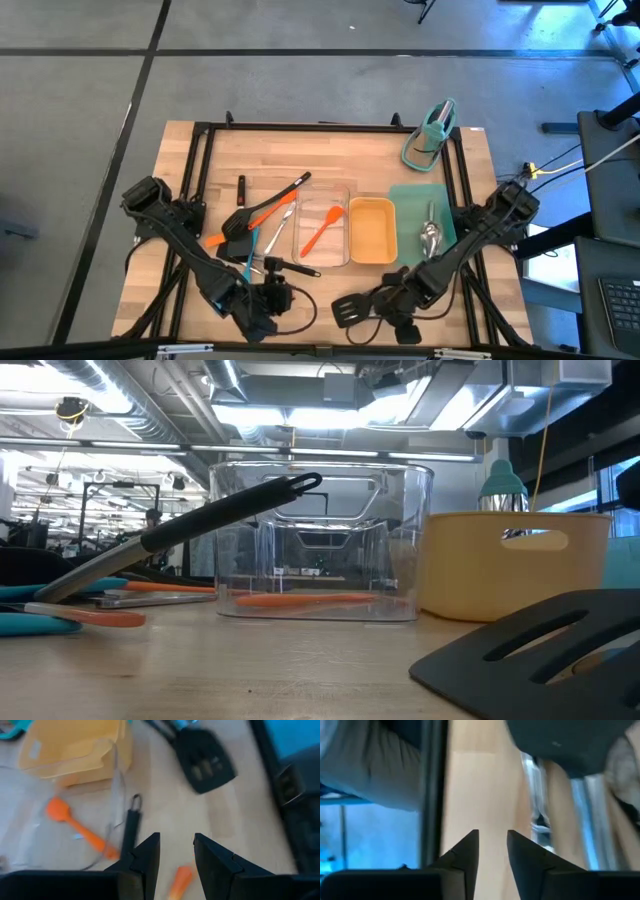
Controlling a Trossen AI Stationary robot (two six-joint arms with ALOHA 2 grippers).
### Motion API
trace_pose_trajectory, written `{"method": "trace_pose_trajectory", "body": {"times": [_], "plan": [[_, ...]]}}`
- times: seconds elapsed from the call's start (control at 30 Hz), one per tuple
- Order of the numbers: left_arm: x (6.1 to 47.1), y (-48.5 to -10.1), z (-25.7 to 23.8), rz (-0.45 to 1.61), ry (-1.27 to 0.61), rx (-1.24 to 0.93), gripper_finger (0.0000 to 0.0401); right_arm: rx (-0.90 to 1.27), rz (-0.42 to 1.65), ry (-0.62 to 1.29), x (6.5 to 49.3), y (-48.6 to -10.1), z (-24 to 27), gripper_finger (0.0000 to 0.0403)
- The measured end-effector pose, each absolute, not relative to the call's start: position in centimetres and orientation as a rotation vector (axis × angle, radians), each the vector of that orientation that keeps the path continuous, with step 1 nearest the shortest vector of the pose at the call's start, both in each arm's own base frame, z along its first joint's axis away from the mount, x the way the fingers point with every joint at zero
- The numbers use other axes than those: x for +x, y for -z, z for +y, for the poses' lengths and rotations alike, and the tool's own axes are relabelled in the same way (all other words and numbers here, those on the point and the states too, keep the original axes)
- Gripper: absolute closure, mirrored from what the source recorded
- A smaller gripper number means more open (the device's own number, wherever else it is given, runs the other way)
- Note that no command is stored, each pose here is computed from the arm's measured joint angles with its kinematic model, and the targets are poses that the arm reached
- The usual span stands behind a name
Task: Pick & Place Kitchen Items
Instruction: Put the silver table knife into the yellow bin
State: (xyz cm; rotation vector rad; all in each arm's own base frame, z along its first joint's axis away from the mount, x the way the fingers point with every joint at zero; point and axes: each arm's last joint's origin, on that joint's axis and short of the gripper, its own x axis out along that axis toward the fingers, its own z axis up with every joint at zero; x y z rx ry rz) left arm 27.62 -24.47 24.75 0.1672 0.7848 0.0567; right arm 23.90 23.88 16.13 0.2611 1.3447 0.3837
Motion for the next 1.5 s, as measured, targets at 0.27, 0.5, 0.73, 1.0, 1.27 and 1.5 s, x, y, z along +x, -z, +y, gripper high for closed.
{"method": "trace_pose_trajectory", "body": {"times": [0.27, 0.5, 0.73, 1.0, 1.27, 1.5], "plan": [[27.5, -27.1, -28.7, 0.501, 0.196, 0.096, 0.0285, 0.231, 1.210, -0.353, 23.5, -16.4, 25.2, 0.0304], [26.7, -28.3, -30.5, 0.388, 0.305, 0.051, 0.0285, 0.195, 1.146, -0.220, 23.5, -15.7, 25.4, 0.0304], [26.6, -28.1, -31.4, 0.354, 0.324, 0.001, 0.0285, 0.192, 1.152, -0.126, 24.0, -14.2, 25.2, 0.0304], [27.4, -26.4, -32.8, 0.327, 0.357, -0.036, 0.0285, 0.131, 1.106, 0.018, 24.9, -13.7, 25.1, 0.0308], [27.7, -25.5, -33.1, 0.340, 0.360, -0.059, 0.0285, 0.000, 1.034, 0.155, 25.7, -16.5, 25.2, 0.0337], [27.5, -25.6, -33.4, 0.335, 0.369, -0.063, 0.0285, 0.012, 1.026, 0.159, 26.1, -17.0, 25.2, 0.0338]]}}
